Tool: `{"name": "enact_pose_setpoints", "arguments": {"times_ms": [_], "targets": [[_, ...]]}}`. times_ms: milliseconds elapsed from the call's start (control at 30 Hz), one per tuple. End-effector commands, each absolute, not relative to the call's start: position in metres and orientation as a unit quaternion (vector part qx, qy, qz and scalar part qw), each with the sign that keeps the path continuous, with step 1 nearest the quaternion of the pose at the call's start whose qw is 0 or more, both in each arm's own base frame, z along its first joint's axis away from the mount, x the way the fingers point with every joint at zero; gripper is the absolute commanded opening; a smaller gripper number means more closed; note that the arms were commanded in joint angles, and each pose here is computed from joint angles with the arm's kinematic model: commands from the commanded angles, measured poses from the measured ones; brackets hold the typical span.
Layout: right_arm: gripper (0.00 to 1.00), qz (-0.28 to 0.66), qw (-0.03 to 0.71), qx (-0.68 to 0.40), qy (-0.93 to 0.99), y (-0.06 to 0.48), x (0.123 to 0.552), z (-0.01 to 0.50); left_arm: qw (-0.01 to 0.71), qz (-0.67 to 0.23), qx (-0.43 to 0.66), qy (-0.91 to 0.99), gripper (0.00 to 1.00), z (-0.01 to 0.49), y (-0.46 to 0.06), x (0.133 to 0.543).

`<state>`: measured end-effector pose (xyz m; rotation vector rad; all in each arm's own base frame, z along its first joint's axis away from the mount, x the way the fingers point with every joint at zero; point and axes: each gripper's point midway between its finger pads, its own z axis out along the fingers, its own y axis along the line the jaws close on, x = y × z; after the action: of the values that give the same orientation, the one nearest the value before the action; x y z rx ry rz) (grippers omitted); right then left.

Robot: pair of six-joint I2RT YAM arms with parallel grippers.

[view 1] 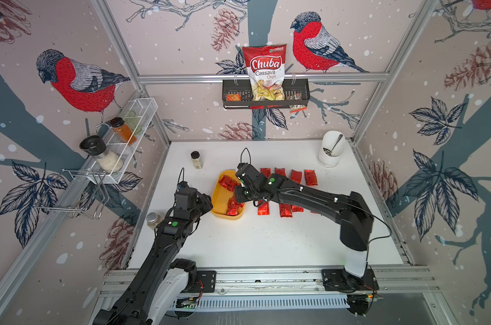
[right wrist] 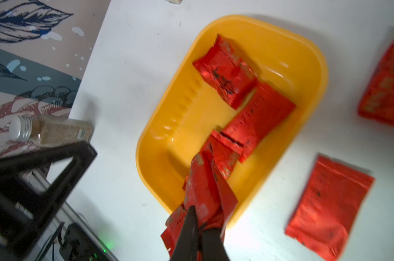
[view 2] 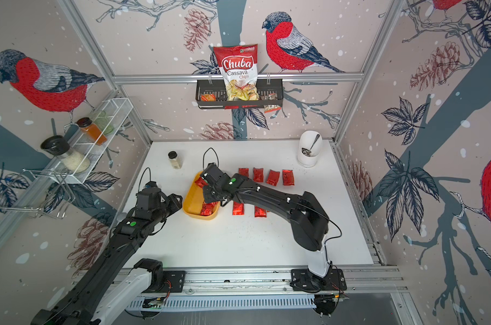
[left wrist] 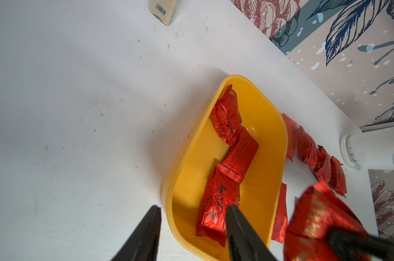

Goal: Take the tea bags out of the storage box
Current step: Pick up the tea bag from the storage box, then place the tea bag at the center of the board.

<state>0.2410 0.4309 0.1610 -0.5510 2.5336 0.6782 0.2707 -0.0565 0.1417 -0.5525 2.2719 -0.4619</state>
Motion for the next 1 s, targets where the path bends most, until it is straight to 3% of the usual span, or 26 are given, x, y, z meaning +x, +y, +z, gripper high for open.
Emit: {"name": "enact_pose_setpoints", "arguments": {"times_ms": [0,200,500,800,967], "targets": [[0.09,0.275,0.230,-0.168,0.918,0.409,0.221,0.157,0.367,-0.197,-0.206,0.885,0.51,0.144,-0.069,0.274],[0.08,0.303,0.182,-0.133,0.926,0.365,0.174,0.101,0.355,-0.206,-0.193,0.891,0.50,0.138,-0.089,0.272],[0.10,0.298,0.166,-0.105,0.934,0.342,0.167,0.054,0.340,-0.205,-0.176,0.901,0.50,0.130,-0.107,0.266],[0.47,0.259,0.170,-0.096,0.946,0.322,0.175,0.032,0.326,-0.199,-0.171,0.908,0.51,0.118,-0.112,0.267],[0.68,0.261,0.188,-0.099,0.942,0.319,0.178,0.050,0.315,-0.179,-0.157,0.919,0.51,0.112,-0.115,0.273]]}}
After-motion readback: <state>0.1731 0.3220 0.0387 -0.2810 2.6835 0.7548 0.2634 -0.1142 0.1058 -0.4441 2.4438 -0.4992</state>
